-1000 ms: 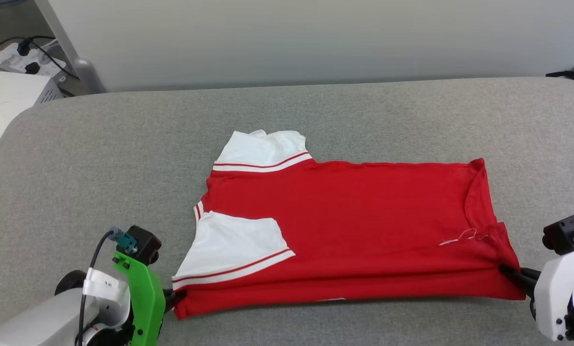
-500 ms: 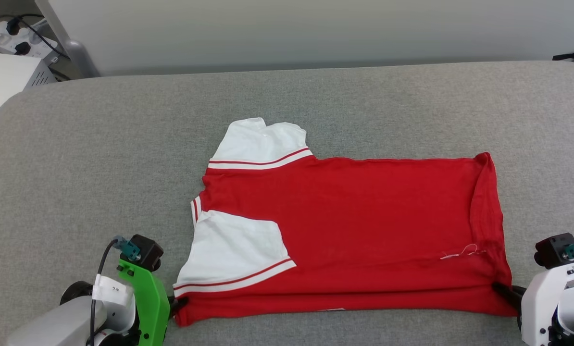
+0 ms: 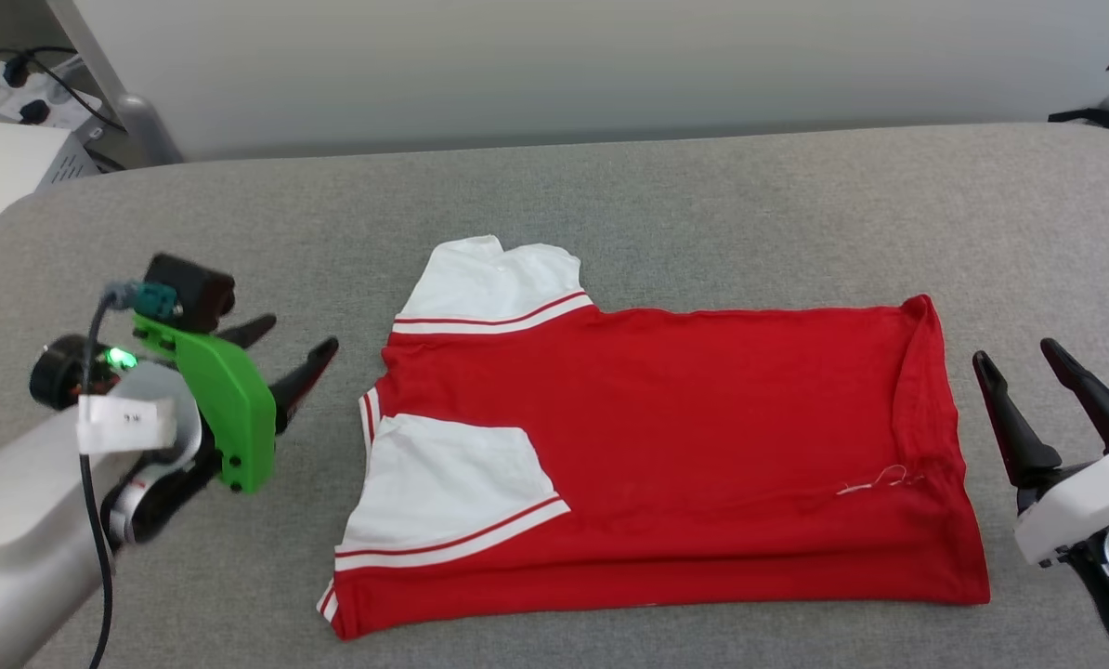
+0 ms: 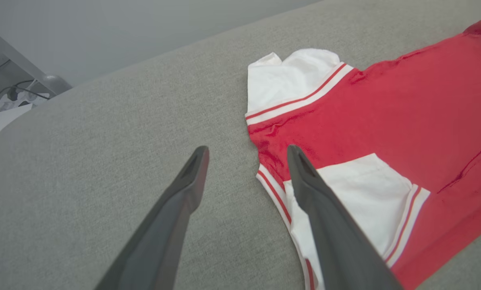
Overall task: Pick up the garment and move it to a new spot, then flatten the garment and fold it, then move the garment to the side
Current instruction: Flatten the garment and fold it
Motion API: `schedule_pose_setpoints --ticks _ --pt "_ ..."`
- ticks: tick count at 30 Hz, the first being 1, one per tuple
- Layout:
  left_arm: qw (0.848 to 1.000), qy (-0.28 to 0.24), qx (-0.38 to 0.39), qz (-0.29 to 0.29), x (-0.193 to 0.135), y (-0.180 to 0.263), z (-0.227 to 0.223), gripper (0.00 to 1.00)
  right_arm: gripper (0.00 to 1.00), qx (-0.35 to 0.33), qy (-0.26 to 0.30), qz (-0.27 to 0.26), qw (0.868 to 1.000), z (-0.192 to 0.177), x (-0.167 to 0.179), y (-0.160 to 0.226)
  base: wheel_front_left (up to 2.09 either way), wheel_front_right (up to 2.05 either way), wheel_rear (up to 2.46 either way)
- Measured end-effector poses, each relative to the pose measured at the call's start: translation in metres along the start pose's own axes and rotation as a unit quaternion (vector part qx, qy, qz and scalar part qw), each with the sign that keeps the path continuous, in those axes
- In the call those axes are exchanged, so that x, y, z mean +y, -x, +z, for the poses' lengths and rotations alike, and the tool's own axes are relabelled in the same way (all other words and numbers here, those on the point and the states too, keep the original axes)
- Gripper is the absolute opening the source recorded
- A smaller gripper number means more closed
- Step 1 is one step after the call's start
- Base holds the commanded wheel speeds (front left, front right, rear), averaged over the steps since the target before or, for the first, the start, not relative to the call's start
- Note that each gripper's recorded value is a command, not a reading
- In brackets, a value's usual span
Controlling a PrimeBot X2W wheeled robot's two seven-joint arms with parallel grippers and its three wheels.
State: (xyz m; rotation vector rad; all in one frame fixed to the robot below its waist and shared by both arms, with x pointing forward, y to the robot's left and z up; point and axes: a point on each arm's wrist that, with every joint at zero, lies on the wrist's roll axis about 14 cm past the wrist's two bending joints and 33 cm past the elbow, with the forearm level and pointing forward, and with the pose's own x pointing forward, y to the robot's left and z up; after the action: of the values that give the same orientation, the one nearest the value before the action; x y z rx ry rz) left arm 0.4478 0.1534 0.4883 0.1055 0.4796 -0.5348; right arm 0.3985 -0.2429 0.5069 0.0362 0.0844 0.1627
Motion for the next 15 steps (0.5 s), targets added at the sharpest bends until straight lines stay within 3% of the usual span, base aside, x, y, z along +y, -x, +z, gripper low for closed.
schedule_pose_setpoints --ticks 8,15 --pt "0.998 -0.014 -0.06 0.01 0.021 -0.045 0.075 1.0 1.0 -0.061 0.01 -0.012 0.998 0.018 0.023 -0.009 0.0 0.0 0.0" --pt "0.999 -0.016 0.031 -0.014 0.021 -0.1 0.083 1.0 1.0 -0.04 0.011 -0.012 0.999 0.0 0.031 -0.016 0.0 0.0 0.0"
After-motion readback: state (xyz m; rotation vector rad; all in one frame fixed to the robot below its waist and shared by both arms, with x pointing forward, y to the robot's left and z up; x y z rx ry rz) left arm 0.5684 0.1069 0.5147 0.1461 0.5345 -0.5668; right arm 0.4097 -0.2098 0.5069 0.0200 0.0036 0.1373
